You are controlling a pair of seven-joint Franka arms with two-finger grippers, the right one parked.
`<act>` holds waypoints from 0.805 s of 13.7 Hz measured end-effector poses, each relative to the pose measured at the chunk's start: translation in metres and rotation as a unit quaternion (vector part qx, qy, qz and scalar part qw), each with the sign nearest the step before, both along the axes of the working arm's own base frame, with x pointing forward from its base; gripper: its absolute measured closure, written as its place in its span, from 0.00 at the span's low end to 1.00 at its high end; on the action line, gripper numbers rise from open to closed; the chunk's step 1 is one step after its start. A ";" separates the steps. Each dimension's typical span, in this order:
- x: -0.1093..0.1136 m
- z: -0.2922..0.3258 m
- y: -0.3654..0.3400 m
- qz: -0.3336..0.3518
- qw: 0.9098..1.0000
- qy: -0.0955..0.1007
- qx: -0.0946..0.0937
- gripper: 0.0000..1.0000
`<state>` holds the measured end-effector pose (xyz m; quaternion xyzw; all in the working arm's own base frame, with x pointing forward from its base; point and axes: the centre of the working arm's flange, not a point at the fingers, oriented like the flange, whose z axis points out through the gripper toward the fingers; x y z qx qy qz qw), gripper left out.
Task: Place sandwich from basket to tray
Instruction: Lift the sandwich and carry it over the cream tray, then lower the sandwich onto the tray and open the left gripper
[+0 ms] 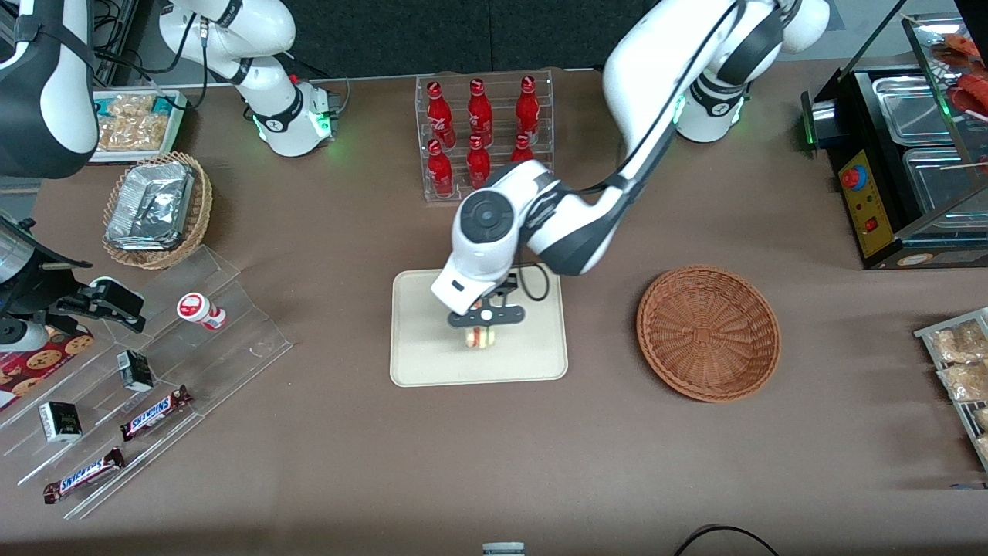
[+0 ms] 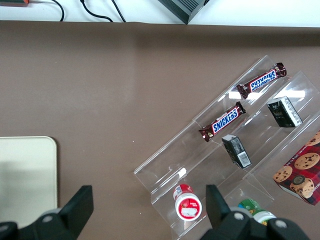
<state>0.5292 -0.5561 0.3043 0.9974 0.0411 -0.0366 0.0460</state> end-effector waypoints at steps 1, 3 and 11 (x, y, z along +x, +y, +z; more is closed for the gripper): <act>-0.006 -0.021 -0.007 -0.005 1.000 0.004 0.004 0.83; -0.010 -0.056 -0.012 -0.012 1.000 0.003 0.014 0.83; -0.005 -0.092 -0.010 0.000 0.999 -0.013 0.033 0.65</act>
